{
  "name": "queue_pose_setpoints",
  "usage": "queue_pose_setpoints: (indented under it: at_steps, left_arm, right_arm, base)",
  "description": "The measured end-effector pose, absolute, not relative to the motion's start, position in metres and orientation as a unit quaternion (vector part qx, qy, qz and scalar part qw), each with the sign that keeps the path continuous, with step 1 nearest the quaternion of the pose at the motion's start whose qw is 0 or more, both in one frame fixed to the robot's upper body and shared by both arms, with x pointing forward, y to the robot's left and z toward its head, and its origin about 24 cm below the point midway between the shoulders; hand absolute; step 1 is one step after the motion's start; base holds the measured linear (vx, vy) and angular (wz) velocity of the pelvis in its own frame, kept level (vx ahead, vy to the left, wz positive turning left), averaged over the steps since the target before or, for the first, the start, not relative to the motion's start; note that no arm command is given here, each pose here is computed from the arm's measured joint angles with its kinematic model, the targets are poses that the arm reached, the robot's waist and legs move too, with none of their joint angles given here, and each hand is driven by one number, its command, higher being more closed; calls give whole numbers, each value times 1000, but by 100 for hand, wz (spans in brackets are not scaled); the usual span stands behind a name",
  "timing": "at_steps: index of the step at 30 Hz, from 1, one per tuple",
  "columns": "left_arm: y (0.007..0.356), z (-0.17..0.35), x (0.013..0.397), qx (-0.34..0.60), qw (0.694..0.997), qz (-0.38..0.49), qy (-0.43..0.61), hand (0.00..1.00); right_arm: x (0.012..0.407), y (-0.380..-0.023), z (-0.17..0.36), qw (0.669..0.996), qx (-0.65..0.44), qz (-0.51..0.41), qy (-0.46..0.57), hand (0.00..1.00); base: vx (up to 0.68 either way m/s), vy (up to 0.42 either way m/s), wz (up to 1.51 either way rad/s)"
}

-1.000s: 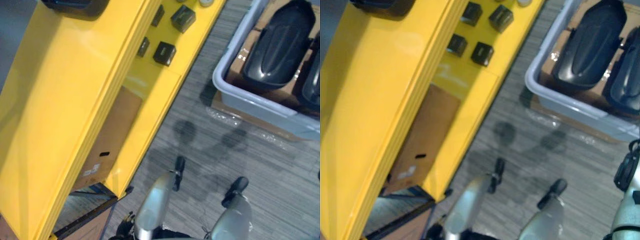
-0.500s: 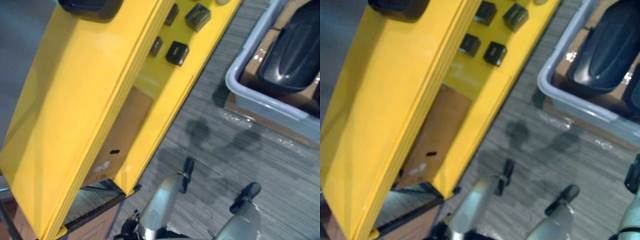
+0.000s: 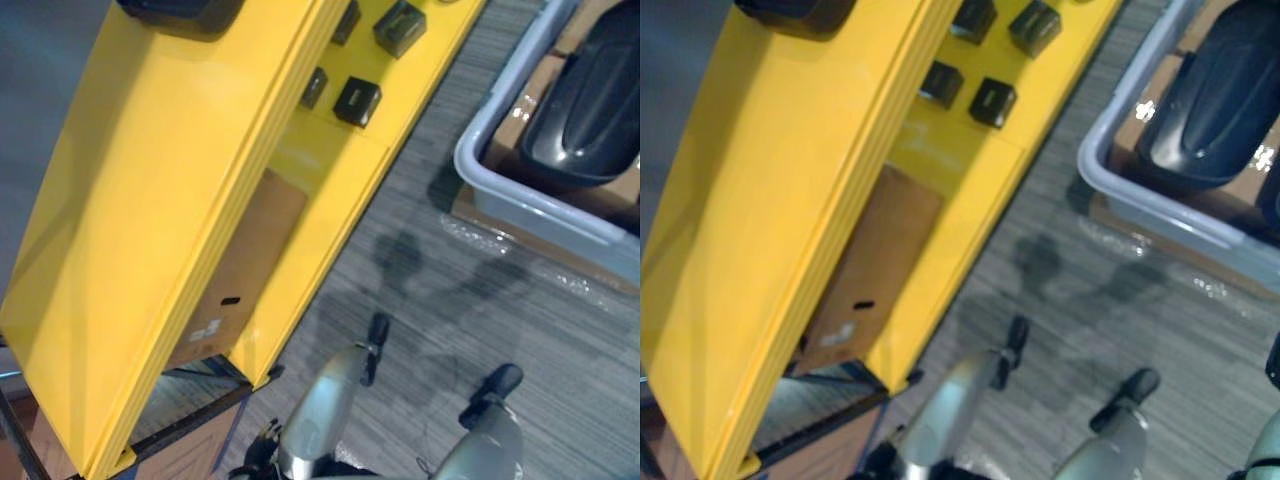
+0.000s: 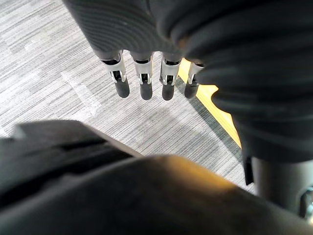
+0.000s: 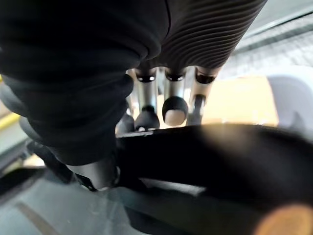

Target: Walk over and take plastic housings, then place them on the shelf

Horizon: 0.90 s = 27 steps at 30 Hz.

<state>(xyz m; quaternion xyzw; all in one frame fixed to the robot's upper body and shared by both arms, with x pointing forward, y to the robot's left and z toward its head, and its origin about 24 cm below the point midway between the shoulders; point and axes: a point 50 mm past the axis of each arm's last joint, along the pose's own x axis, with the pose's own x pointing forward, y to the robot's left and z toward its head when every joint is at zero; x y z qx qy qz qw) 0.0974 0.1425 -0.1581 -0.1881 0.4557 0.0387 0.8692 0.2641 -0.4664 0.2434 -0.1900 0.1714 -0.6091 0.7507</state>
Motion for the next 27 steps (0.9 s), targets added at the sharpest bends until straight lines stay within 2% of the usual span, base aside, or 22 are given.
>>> queue_pose_setpoints:
  at_steps: [6,10,12,19,21,23,27]
  left_arm:
    - [146,-154,105,-178,885,51,427,0]
    - [155,-143,122,-166,907,62,383,0]
    - [160,-135,133,-157,919,68,355,0]
    - [183,-114,135,-135,932,120,315,0]
    - [200,-75,164,-161,951,166,205,0]
    - [205,-11,211,-157,972,169,38,0]
    - [217,47,230,-112,970,193,-95,0]
  right_arm:
    - [265,-466,240,753,-205,-594,194,100]
    - [274,-459,236,756,-227,-583,193,100]
    - [283,-451,234,757,-246,-577,183,100]
    - [316,-417,250,776,-283,-555,103,100]
    - [318,-413,254,779,-288,-551,83,100]
    - [330,-396,261,791,-299,-532,49,100]
    - [341,-377,240,806,-316,-500,45,100]
  base:
    - [-4,-10,0]
    - [-28,-23,-1]
    - [-38,-36,-8]
    - [-18,-41,-6]
    - [0,-62,7]
    - [-30,-48,-4]
    - [-17,-15,-14]
